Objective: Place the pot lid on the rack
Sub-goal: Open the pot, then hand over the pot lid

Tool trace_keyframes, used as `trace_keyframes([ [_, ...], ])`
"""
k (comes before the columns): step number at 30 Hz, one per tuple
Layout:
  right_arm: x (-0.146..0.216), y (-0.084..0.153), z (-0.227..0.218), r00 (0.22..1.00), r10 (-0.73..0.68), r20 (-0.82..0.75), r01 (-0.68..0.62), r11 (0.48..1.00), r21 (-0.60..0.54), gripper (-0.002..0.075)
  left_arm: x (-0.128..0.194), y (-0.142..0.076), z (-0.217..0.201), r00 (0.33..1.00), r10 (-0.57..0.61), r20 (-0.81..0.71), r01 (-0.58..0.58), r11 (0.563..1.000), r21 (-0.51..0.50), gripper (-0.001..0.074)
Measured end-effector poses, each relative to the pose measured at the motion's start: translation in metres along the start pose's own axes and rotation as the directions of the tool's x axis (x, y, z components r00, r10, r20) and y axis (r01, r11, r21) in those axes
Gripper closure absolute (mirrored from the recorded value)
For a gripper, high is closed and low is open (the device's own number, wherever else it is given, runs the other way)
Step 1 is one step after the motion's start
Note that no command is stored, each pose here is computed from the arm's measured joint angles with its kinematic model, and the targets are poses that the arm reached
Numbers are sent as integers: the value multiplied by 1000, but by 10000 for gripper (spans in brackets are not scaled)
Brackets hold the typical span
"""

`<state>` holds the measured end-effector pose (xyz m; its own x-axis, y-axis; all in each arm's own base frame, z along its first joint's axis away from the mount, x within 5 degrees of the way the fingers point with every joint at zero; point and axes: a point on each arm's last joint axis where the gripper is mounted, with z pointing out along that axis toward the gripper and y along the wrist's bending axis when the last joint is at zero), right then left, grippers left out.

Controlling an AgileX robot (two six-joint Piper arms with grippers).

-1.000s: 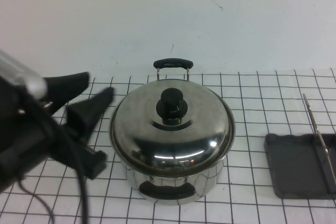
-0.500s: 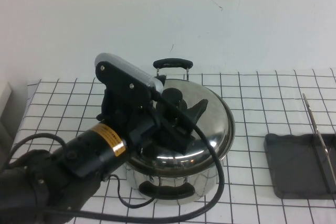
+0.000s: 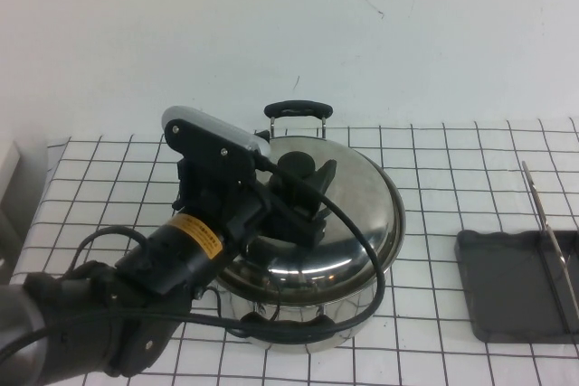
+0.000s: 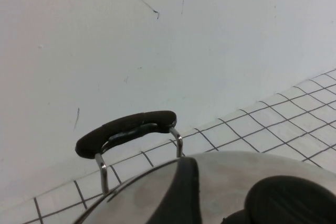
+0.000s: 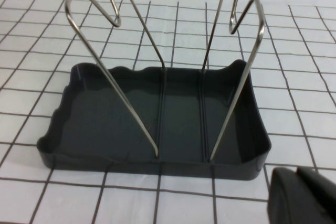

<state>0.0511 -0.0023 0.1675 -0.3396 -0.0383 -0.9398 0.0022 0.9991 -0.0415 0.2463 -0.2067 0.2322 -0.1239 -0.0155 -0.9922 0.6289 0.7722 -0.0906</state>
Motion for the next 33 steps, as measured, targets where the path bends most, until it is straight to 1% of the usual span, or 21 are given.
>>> trace_keyframes([
  [7, 0, 0, 0, 1000, 0, 0, 0, 1000, 0, 729, 6, 1, 12, 999, -45, -6, 45, 999, -2, 103],
  [11, 0, 0, 0, 1000, 0, 0, 0, 1000, 0, 729, 9, 2, 18, 998, -58, -11, 58, 998, -4, 154],
  [14, 0, 0, 0, 1000, 0, 0, 0, 1000, 0, 729, 13, 3, 20, 998, -61, -25, 61, 998, -8, 247],
  [16, 0, 0, 0, 1000, 0, 0, 0, 1000, 0, 729, 13, 3, 20, 997, -66, -27, 66, 998, -8, 343],
  [18, 0, 0, 0, 1000, 0, 0, 0, 1000, 0, 729, 13, 2, 20, 998, -64, -28, 63, 998, -5, 421],
  [21, 0, 0, 0, 1000, 0, 0, 0, 1000, 0, 729, 9, 1, 17, 998, -57, -30, 57, 998, 2, 419],
  [23, 0, 0, 0, 1000, 0, 0, 0, 1000, 0, 729, 0, -1, 13, 999, -44, -16, 44, 999, 15, 419],
  [26, 0, 0, 0, 1000, 0, 0, 0, 1000, 0, 729, -25, -5, 3, 998, -1, 56, -1, 999, 46, 419],
  [28, 0, 0, 0, 1000, 0, 0, 0, 1000, 0, 729, -45, -8, -6, 991, 8, 135, -17, 998, 65, 419],
  [30, 0, 0, 0, 1000, 0, 0, 0, 1000, 0, 729, -61, -10, -14, 980, -21, 197, 4, 997, 82, 419],
  [32, 0, 0, 0, 1000, 0, 0, 0, 1000, 0, 729, -73, -11, -22, 967, -95, 236, 72, 992, 105, 419],
  [33, 0, 0, 0, 1000, 0, 0, 0, 1000, 0, 729, -77, -12, -25, 958, -150, 244, 123, 985, 122, 419],
])
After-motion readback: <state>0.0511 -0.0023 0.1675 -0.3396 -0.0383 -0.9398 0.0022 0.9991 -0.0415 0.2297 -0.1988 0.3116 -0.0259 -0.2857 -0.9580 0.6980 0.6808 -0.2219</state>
